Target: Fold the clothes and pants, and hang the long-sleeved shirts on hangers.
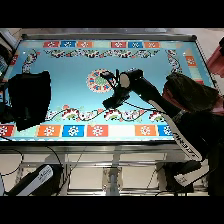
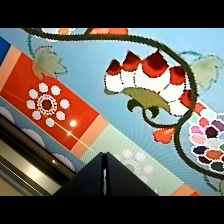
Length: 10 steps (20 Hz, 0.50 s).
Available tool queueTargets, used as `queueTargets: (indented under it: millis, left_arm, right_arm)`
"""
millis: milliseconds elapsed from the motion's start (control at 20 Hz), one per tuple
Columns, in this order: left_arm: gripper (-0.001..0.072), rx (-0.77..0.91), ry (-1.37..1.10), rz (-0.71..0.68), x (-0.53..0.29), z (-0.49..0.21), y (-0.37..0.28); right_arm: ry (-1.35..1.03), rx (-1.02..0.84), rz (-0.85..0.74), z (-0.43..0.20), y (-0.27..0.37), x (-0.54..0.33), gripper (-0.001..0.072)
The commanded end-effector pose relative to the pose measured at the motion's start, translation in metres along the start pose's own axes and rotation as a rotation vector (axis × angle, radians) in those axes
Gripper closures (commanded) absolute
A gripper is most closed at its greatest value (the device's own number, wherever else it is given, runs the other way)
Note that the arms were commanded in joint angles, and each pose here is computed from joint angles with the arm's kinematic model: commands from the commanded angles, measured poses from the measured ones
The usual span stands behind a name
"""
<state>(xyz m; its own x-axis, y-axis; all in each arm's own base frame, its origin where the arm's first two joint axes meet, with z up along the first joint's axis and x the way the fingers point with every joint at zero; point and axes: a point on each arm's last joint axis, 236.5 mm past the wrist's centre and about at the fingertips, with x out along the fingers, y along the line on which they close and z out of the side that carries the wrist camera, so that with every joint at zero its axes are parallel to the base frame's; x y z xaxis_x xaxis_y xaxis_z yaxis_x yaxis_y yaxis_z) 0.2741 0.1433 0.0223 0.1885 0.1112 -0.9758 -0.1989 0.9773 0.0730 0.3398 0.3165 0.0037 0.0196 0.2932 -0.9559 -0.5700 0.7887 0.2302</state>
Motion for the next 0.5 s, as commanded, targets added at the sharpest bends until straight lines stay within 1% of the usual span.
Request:
queueTargets:
  millis: [0, 450]
  left_arm:
    - [0.0081, 0.0, 0.0, 0.0, 0.0002, 0.0, 0.0]
    - [0.0081, 0.0, 0.0, 0.0, 0.0002, 0.0, 0.0]
  right_arm:
    - [0.002, -0.001, -0.001, -0.0003, 0.0001, 0.0004, 0.0692]
    - [-0.008, -0.001, -0.001, 0.0019, 0.0002, 0.0004, 0.0692]
